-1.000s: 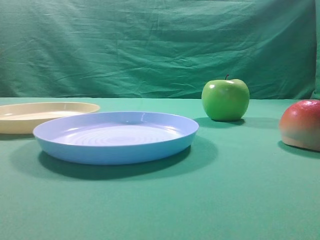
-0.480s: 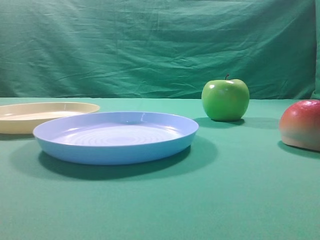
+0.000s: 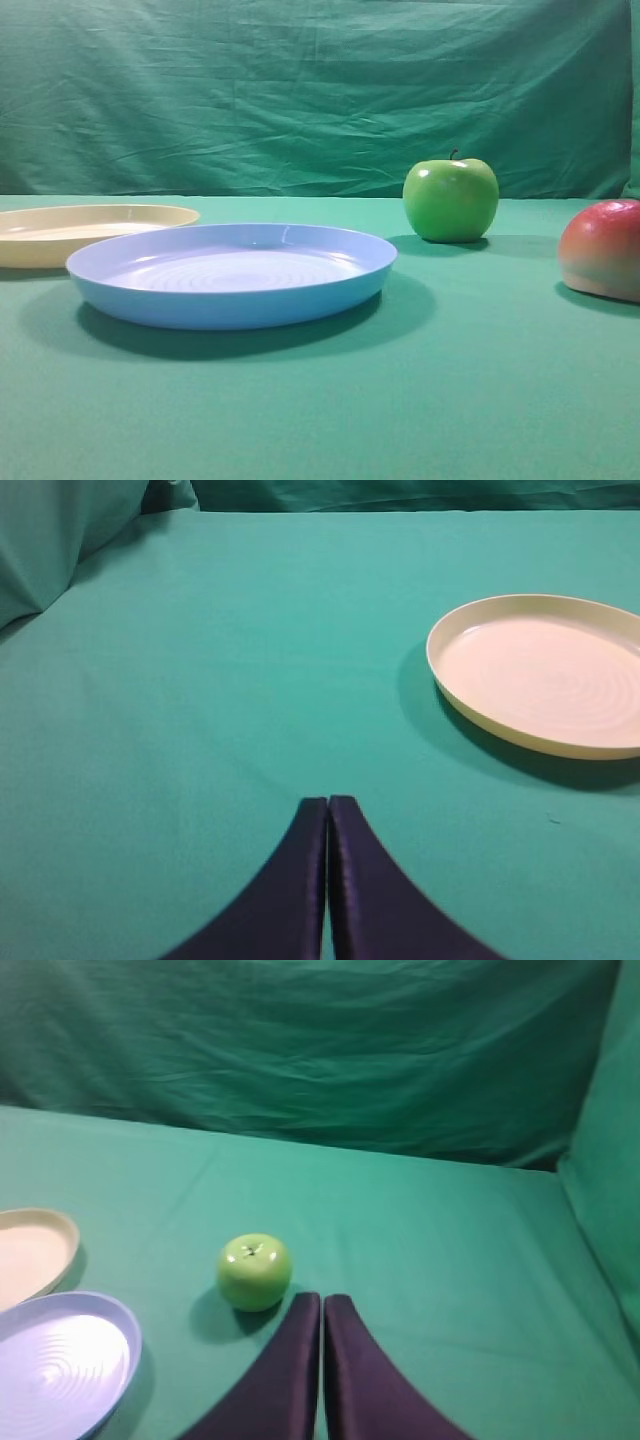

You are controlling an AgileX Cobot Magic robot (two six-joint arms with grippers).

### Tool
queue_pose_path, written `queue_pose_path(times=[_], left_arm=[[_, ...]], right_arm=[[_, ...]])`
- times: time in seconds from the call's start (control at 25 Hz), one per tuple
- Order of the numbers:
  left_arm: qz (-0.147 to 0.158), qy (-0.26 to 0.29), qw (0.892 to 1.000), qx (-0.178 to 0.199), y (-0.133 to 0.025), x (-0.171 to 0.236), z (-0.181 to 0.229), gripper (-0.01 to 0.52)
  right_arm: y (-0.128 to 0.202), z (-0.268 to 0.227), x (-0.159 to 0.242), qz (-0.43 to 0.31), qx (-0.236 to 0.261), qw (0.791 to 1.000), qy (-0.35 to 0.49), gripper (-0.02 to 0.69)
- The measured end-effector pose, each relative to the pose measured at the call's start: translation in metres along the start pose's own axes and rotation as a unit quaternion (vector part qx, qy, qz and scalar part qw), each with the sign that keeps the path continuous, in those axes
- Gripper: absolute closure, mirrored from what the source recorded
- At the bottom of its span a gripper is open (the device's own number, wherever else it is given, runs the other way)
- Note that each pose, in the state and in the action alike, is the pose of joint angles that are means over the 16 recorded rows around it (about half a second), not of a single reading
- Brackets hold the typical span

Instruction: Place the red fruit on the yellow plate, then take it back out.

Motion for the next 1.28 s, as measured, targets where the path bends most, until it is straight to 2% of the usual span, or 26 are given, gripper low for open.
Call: queue_pose_path(times=[0.36, 0.6, 0.84, 1.28], left_arm=[[0.000, 0.000, 1.000, 0.000, 0.000, 0.000, 0.000, 0.514], [0.000, 0.000, 1.000, 0.000, 0.000, 0.000, 0.000, 0.514], [0.000, 0.000, 1.000, 0.000, 0.000, 0.000, 0.000, 0.514], [0.000, 0.000, 1.000, 0.000, 0.000, 0.000, 0.000, 0.514]], right_arm=[[0.001, 0.025, 0.071, 0.005, 0.016, 1.000, 0.001, 0.665], [0.002, 0.035, 0.103, 0.014, 0.018, 1.000, 0.013, 0.665], [0.002, 0.040, 0.119, 0.023, 0.020, 0.999, 0.027, 0.665], [0.001, 0.040, 0.121, 0.027, 0.024, 0.999, 0.034, 0.665]])
Point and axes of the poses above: a point on each arm's last joint axis where the gripper is mounted, z pointing out along that axis toward the gripper, y along the wrist's bending axis when the last joint is at zero, x = y × z, the point moved 5 cm from there along z, pointing out along that axis toward the gripper
